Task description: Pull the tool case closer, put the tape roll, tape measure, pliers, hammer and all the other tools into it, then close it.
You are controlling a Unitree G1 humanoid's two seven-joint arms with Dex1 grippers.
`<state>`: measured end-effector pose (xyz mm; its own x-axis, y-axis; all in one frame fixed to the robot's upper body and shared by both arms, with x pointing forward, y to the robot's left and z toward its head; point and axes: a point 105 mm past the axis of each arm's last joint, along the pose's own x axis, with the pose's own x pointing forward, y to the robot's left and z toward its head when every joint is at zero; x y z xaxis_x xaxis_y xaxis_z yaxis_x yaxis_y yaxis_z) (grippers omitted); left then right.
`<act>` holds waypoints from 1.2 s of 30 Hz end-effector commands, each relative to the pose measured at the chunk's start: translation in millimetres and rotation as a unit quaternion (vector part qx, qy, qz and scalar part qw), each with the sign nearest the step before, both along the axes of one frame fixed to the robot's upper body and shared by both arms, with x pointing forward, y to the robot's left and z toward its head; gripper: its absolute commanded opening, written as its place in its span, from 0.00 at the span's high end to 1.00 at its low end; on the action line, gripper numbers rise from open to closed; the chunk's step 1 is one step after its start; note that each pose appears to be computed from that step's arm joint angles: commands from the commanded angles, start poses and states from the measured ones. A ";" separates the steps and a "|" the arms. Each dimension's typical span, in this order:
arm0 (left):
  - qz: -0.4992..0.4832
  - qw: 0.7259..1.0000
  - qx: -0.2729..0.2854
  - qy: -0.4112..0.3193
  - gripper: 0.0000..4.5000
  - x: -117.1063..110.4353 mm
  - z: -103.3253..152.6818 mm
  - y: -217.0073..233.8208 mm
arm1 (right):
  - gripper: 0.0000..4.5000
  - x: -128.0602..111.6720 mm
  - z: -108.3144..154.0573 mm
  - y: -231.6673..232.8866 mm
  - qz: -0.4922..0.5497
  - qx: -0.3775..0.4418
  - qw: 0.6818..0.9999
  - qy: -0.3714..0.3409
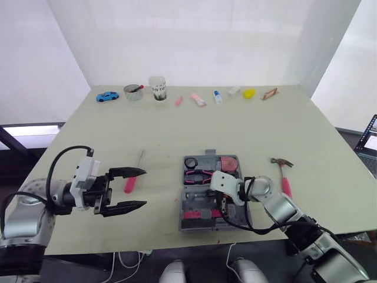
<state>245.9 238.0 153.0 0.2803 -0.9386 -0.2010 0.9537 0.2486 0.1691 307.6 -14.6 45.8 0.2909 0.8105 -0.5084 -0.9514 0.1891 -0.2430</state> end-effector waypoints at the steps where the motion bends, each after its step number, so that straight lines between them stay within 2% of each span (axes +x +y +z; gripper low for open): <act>1: 0.020 0.999 -0.038 -0.020 0.00 3.5 13.7 -1.8 | 0.98 -0.6 12.9 4.1 -0.016 0.062 0.998 0.022; 3: 0.045 0.996 -0.072 -0.018 0.00 6.7 21.0 0.7 | 0.98 0.6 39.8 8.6 -0.016 0.122 0.992 0.016; 7: 0.071 0.993 -0.089 -0.010 0.00 5.5 19.2 5.2 | 0.98 2.7 85.5 2.3 -0.014 0.206 0.978 -0.031; 10: 0.093 0.990 -0.106 -0.008 0.00 6.1 19.0 7.4 | 0.98 1.1 106.6 -10.9 -0.026 0.242 0.969 -0.050; 15: 0.148 0.983 -0.110 0.001 0.00 6.7 8.9 17.4 | 0.98 -2.9 124.7 -46.3 -0.078 0.298 0.948 -0.077; 18: 0.192 0.974 -0.121 0.013 0.00 7.9 3.4 27.7 | 0.98 -2.6 121.2 -76.3 -0.127 0.290 0.944 -0.095; 23: 0.264 0.958 -0.115 0.002 0.00 6.7 -11.9 47.9 | 0.98 -5.6 119.8 -141.5 -0.246 0.291 0.915 -0.134; 26: 0.291 0.951 -0.105 -0.008 0.00 6.7 -21.2 53.6 | 0.84 -15.9 109.7 -163.7 -0.280 0.275 0.909 -0.140; 27: 0.303 0.947 -0.104 -0.011 0.00 7.3 -24.2 55.9 | 0.76 -19.5 106.0 -171.4 -0.293 0.267 0.907 -0.145; 30: 0.335 0.936 -0.103 -0.014 0.00 6.3 -35.3 59.2 | 0.43 -30.2 100.6 -192.0 -0.333 0.262 0.892 -0.155; 32: 0.349 0.931 -0.102 -0.013 0.00 2.1 -41.9 60.3 | 0.15 -38.4 95.5 -203.1 -0.355 0.263 0.884 -0.154; 33: 0.360 0.927 -0.103 -0.010 0.00 -1.1 -45.8 62.7 | 0.07 -43.7 90.5 -210.0 -0.369 0.262 0.879 -0.151; 34: 0.371 0.923 -0.103 -0.007 0.00 -4.2 -49.6 65.6 | 0.01 -48.7 85.1 -216.6 -0.382 0.259 0.874 -0.148; 36: 0.388 0.916 -0.101 -0.001 0.00 -10.5 -56.4 71.4 | 0.01 -58.5 74.7 -228.5 -0.405 0.259 0.865 -0.142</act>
